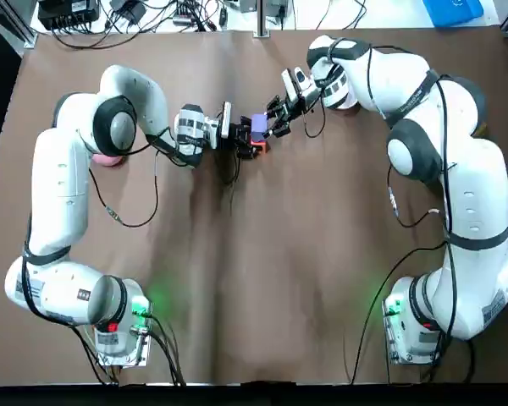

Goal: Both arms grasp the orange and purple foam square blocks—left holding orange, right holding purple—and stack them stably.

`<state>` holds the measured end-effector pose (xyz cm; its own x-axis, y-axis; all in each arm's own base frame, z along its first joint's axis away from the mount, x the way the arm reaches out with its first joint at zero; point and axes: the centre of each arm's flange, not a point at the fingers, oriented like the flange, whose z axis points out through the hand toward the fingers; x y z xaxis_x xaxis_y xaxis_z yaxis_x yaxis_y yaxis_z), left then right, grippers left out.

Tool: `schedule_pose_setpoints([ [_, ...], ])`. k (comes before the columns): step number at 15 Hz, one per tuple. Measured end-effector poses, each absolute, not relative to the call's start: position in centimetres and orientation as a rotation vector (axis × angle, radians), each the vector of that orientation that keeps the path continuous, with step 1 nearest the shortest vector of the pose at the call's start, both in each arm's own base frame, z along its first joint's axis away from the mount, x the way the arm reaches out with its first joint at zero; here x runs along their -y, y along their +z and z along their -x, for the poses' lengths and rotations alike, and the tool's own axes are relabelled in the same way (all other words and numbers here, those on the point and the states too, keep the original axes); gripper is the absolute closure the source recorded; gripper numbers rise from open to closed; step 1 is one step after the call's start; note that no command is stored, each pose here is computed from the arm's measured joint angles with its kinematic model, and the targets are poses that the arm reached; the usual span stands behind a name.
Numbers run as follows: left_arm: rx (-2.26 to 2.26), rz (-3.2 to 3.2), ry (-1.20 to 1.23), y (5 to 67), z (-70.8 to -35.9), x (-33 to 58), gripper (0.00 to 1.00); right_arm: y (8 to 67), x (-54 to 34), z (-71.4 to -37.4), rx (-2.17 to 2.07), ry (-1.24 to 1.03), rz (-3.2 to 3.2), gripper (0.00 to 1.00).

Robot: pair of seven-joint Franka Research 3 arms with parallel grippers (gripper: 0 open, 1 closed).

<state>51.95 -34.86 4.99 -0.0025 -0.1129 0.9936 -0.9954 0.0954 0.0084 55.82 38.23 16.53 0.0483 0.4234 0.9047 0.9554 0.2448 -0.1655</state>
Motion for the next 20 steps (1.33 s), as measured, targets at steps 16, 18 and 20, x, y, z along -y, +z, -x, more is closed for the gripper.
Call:
schedule_pose_setpoints([
  [16,1.333,-1.221,1.08,4.99,-51.95,34.86,0.4,16.11,-38.71,-55.6,1.536,-0.693,1.358,0.41],
  [18,1.333,-1.221,1.08,4.99,-51.95,34.86,0.4,16.1,-38.42,-55.8,1.545,-0.703,1.356,0.41],
  [20,1.334,-1.221,1.08,4.99,-51.95,34.86,0.4,16.08,-38.41,-55.8,1.548,-0.705,1.354,0.41],
])
